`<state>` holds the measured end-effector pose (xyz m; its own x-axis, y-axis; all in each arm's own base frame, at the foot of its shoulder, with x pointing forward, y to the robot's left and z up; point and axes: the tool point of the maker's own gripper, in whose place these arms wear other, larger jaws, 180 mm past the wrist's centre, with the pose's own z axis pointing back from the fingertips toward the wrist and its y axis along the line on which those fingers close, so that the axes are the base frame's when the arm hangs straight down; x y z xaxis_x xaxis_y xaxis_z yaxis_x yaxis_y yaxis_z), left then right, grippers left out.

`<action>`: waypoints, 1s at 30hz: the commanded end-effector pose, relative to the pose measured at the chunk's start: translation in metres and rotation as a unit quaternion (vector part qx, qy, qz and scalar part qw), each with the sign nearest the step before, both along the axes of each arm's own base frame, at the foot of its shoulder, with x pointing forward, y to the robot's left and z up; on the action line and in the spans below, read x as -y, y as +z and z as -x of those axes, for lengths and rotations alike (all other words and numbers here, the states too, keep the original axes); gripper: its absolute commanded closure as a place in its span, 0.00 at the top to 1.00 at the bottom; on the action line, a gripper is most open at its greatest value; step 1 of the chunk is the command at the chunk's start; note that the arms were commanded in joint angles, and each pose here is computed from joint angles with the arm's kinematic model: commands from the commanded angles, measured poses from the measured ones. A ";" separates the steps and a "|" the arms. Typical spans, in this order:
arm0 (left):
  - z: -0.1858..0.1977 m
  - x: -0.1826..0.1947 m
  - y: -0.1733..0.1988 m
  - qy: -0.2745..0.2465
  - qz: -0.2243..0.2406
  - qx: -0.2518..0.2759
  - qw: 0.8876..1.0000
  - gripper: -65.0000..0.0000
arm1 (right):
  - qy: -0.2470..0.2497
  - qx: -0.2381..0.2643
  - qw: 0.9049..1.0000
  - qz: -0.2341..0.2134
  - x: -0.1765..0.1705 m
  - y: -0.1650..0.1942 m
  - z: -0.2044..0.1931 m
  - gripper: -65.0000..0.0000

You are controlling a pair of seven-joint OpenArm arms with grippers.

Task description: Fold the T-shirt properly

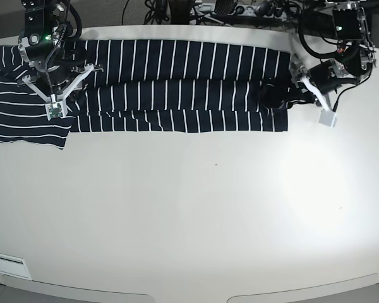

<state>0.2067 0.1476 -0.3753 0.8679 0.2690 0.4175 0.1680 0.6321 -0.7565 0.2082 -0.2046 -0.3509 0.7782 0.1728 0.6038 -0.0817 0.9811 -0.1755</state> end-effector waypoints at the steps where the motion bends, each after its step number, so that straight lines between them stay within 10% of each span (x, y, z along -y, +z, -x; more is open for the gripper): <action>1: 0.020 0.013 -0.015 -0.017 0.008 -0.051 0.999 0.58 | 0.003 0.018 1.000 0.007 0.002 0.009 -0.005 0.31; 5: 0.020 0.018 -0.015 -0.015 0.015 -0.050 0.999 0.53 | 0.003 0.018 1.000 0.007 0.002 0.009 -0.005 0.31; 9: 0.020 0.013 -0.020 -0.010 -0.004 -0.052 0.999 0.02 | 0.010 0.017 1.000 0.008 0.001 0.009 -0.005 0.31; 21: -0.014 -0.062 0.008 0.052 -0.075 -0.003 0.996 0.00 | 0.111 0.135 0.985 0.007 -0.038 0.077 -0.027 0.30; 27: -0.025 -0.120 0.035 0.085 -0.134 0.023 0.987 0.00 | 0.081 0.144 0.986 0.037 -0.024 0.083 -0.028 0.29; 30: -0.029 -0.141 0.048 0.090 -0.158 0.034 0.983 0.00 | 0.067 0.136 0.987 0.047 -0.018 0.080 -0.025 0.13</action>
